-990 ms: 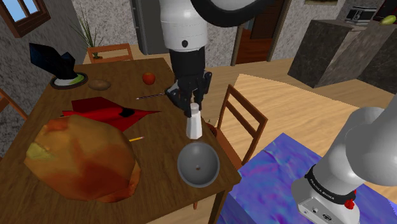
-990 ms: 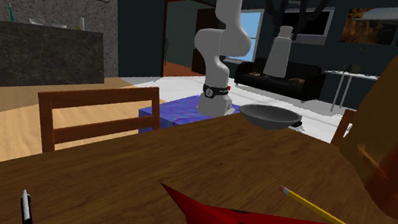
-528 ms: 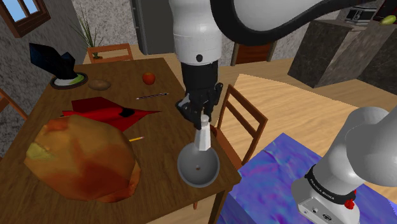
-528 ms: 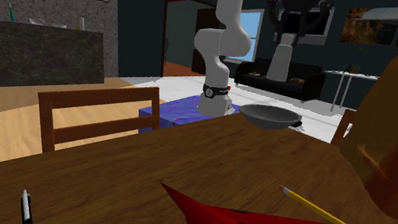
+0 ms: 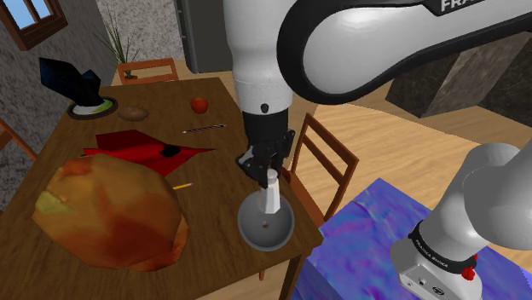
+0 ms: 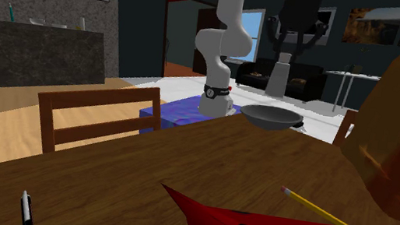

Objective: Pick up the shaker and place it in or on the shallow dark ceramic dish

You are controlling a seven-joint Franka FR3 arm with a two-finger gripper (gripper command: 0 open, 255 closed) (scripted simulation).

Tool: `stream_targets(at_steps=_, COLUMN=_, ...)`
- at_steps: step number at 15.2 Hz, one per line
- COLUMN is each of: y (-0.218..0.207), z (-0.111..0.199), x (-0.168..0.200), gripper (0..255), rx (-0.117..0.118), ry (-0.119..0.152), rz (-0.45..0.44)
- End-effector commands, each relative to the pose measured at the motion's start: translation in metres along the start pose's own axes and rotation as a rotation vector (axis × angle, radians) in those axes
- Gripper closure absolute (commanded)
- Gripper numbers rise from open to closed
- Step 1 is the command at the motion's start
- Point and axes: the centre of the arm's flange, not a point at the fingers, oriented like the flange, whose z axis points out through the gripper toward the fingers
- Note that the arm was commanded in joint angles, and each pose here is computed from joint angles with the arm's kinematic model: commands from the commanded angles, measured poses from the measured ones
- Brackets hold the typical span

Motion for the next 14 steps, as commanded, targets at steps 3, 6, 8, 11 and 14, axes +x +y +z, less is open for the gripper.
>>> stream_targets(at_steps=3, y=-0.001, z=0.022, x=0.002, gripper=255, rx=0.0, ry=0.0, rz=0.0)
stream_targets(at_steps=6, y=-0.002, z=0.038, x=0.004, gripper=255, rx=0.0, ry=0.0, rz=0.0)
stream_targets(at_steps=8, y=-0.002, z=0.048, x=0.005, gripper=255, rx=0.0, ry=0.0, rz=0.0)
stream_targets(at_steps=11, y=-0.002, z=0.048, x=0.005, gripper=255, rx=0.0, ry=0.0, rz=0.0)
stream_targets(at_steps=14, y=-0.002, z=0.048, x=0.005, gripper=255, rx=0.0, ry=0.0, rz=0.0)
